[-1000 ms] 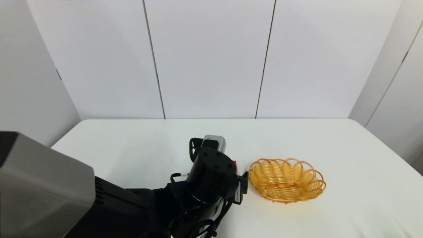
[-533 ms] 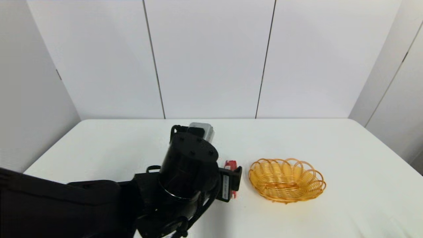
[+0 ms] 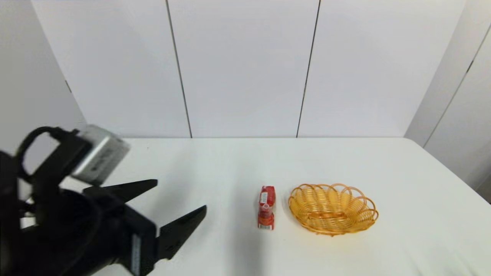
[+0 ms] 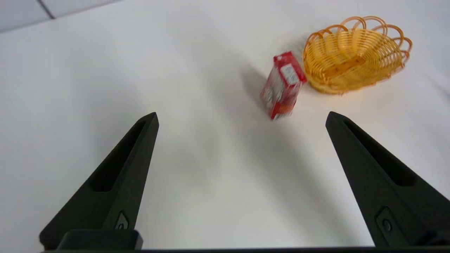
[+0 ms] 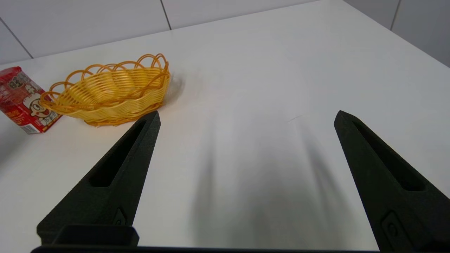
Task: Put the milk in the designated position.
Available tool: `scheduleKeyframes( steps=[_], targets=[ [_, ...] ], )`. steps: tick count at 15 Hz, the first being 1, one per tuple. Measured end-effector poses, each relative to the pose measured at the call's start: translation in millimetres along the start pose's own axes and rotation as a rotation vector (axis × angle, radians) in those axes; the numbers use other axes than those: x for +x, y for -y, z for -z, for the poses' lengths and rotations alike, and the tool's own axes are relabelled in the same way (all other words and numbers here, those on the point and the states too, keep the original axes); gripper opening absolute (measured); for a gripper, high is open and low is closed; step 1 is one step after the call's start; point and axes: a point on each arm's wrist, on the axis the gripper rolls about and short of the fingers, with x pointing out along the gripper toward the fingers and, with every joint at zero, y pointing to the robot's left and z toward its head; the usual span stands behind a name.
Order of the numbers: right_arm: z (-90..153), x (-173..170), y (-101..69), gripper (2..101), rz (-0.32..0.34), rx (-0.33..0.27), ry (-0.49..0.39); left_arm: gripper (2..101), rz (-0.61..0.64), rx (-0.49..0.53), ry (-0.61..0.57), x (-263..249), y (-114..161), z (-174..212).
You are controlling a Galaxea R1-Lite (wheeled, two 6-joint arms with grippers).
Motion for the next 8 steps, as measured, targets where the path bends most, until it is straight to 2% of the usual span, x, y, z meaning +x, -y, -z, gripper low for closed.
scheduleKeyframes(
  steps=[2, 5, 8],
  targets=[
    [0, 0, 0.0, 98.0, 0.000, 0.000, 0.000, 96.6, -0.041, 0.023, 0.034, -32, -25, 17],
    [0, 0, 0.0, 98.0, 0.000, 0.000, 0.000, 97.0, -0.231, 0.030, 0.087, -63, -60, 42],
    [0, 0, 0.0, 98.0, 0.000, 0.000, 0.000, 97.0, -0.377, 0.017, 0.140, -88, -77, 65]
  ],
)
